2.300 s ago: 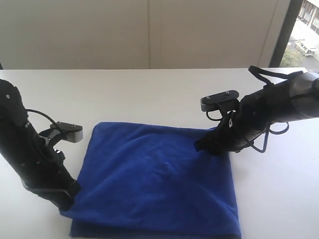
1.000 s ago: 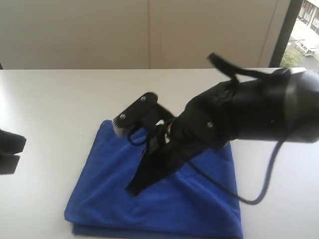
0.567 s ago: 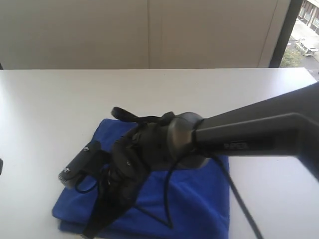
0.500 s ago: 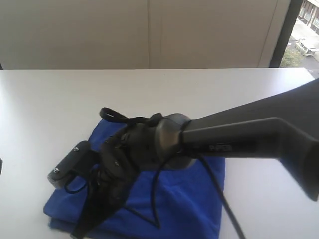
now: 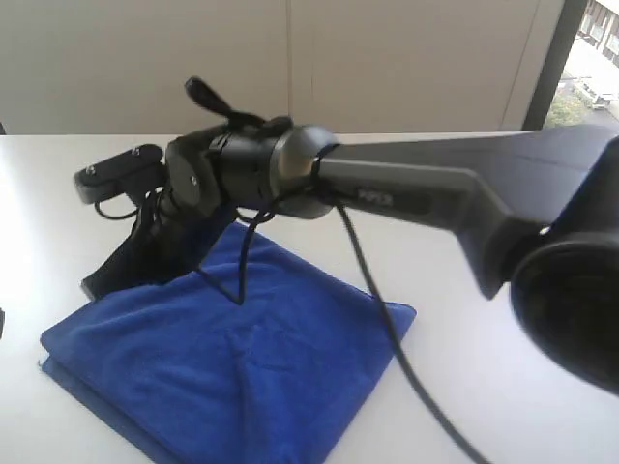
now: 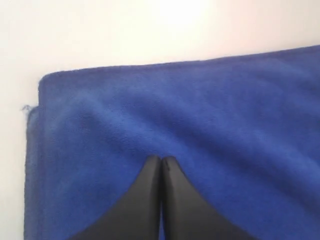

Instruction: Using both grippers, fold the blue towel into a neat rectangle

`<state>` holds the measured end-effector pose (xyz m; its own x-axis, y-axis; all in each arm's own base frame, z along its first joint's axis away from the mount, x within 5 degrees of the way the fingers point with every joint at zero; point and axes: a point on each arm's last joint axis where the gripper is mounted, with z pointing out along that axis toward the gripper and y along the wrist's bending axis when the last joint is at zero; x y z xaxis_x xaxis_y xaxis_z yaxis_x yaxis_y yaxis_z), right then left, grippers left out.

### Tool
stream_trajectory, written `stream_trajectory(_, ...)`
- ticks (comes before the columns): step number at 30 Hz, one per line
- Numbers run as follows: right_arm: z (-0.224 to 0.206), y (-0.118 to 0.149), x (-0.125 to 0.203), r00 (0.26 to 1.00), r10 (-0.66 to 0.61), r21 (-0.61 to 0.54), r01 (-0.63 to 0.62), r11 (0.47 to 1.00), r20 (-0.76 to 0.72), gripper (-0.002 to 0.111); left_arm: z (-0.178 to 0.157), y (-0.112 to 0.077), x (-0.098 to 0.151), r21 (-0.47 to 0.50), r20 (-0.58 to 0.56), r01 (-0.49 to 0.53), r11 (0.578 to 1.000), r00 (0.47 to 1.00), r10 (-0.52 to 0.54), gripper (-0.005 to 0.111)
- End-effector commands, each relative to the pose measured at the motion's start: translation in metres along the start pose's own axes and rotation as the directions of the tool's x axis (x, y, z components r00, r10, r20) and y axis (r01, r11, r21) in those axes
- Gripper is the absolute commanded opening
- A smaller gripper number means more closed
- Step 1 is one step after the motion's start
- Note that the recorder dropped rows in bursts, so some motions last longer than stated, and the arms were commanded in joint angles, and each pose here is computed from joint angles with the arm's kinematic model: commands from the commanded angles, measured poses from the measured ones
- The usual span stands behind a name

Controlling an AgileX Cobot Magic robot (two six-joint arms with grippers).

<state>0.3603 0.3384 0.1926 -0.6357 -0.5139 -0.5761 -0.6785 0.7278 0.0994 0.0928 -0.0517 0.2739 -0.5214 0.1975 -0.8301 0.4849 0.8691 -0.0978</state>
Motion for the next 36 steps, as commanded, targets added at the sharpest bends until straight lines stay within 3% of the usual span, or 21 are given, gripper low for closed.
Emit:
stream_trajectory(1,-0.037,-0.024,0.002,0.999,-0.043,0.074,0.043,0.996,-0.004,0.000,0.002,-0.001,0.004,0.014,-0.016,0.019,1.000,1.000,-0.019,0.000)
stream_trajectory(5,-0.052,-0.052,0.033,0.998,0.006,0.136,0.002,0.991,-0.060,0.000,0.004,-0.002,0.006,0.031,-0.020,0.054,0.998,0.998,-0.053,0.000)
stream_trajectory(9,-0.050,-0.081,0.086,0.986,0.077,0.178,-0.049,0.983,-0.151,0.000,0.014,-0.003,0.004,0.057,-0.051,0.111,0.992,0.993,-0.109,0.000)
stream_trajectory(15,-0.041,-0.103,0.149,0.950,0.157,0.214,-0.100,0.972,-0.271,0.000,0.028,-0.001,0.002,0.051,-0.089,0.155,0.987,0.985,-0.151,0.000)
stream_trajectory(22,-0.045,-0.122,0.173,0.913,0.222,0.292,-0.122,0.949,-0.342,0.000,0.030,-0.001,0.002,0.056,-0.099,0.149,0.987,0.985,-0.143,0.000)
stream_trajectory(27,-0.057,-0.143,0.198,0.839,0.346,0.464,-0.129,0.876,-0.420,0.000,0.031,-0.001,0.002,0.057,-0.100,0.148,0.987,0.985,-0.142,0.000)
stream_trajectory(36,-0.070,-0.135,0.237,0.754,0.420,0.518,-0.124,0.847,-0.505,0.000,0.031,-0.001,0.002,0.065,-0.099,0.129,0.989,0.988,-0.122,0.000)
